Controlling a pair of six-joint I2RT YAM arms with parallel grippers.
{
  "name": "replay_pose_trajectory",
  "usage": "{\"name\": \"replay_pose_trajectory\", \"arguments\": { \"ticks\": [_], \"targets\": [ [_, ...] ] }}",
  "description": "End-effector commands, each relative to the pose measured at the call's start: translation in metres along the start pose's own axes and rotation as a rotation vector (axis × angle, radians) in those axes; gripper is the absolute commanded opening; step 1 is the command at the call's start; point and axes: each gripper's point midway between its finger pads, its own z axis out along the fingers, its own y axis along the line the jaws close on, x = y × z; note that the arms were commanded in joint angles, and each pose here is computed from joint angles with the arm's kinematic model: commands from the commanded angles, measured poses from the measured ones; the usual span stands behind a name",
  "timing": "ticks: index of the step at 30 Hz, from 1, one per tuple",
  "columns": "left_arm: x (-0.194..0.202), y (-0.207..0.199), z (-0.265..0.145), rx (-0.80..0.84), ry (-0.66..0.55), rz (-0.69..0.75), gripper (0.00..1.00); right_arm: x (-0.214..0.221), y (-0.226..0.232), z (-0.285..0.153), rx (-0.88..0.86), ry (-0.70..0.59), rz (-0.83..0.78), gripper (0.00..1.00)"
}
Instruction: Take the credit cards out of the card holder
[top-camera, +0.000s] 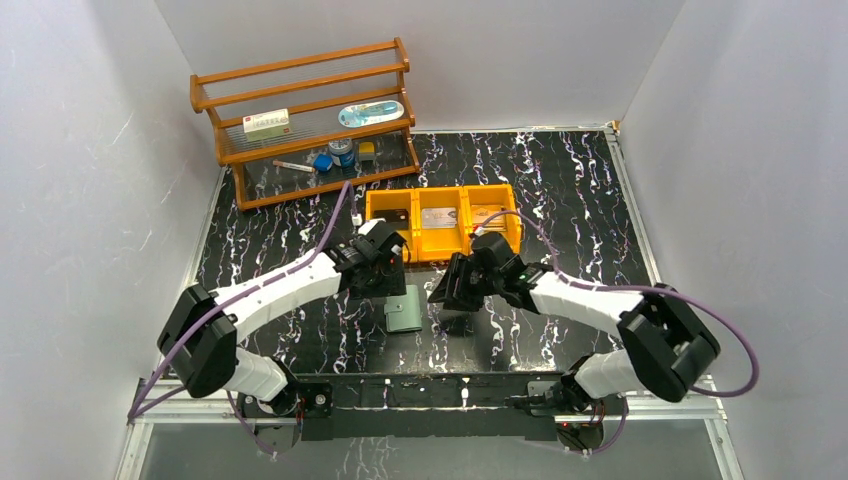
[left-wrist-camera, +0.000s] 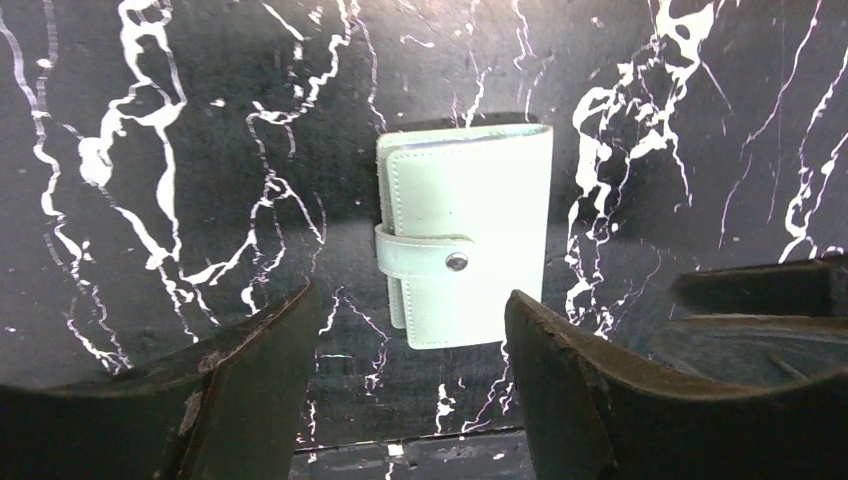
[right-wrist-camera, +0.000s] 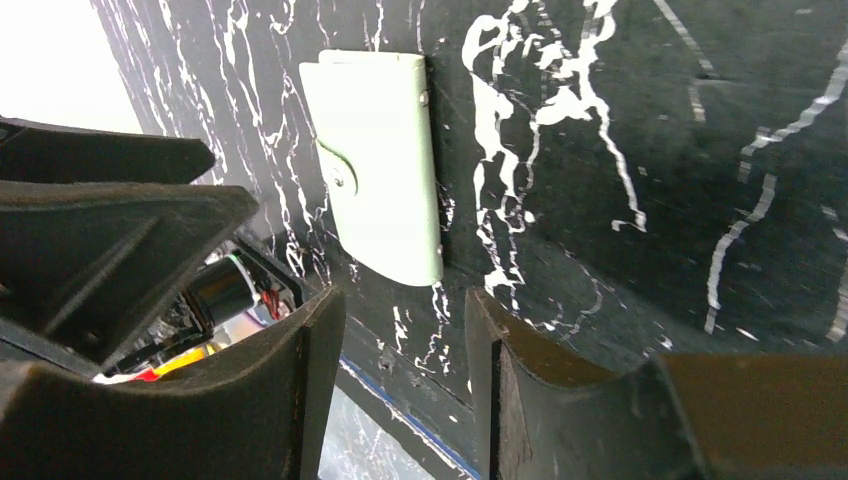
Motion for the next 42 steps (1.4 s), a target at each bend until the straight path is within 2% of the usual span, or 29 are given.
{"name": "replay_pose_trajectory", "arguments": {
  "ticks": [1, 7, 15, 23, 26, 31, 33, 42],
  "targets": [
    [0.012, -0.014, 0.003, 0.081, 0.074, 0.076, 0.65, -0.004, 0.047, 0.008, -0.158, 0.050, -0.029, 0.55],
    [0.022, -0.027, 0.007, 0.146, 0.129, 0.099, 0.64, 0.007, 0.043, 0.029, -0.144, 0.129, -0.034, 0.55],
    [0.033, -0.011, 0.024, 0.025, 0.207, 0.128, 0.55, 0.020, 0.024, 0.052, -0.100, 0.206, -0.028, 0.52],
    [0.033, -0.009, 0.032, -0.002, 0.216, 0.160, 0.54, 0.022, -0.004, 0.063, 0.011, 0.204, -0.002, 0.56],
    [0.034, -0.009, 0.035, -0.008, 0.226, 0.169, 0.53, 0.025, -0.007, 0.067, 0.018, 0.229, 0.001, 0.56],
    [0.027, -0.015, 0.037, -0.007, 0.200, 0.178, 0.54, 0.021, -0.014, 0.066, 0.066, 0.199, -0.012, 0.54],
    [0.024, -0.013, 0.040, -0.027, 0.195, 0.189, 0.52, 0.022, -0.018, 0.066, 0.083, 0.204, -0.009, 0.51],
    [0.022, -0.011, 0.046, -0.064, 0.191, 0.218, 0.31, 0.024, -0.033, 0.067, 0.153, 0.206, -0.012, 0.37]
  ]
}}
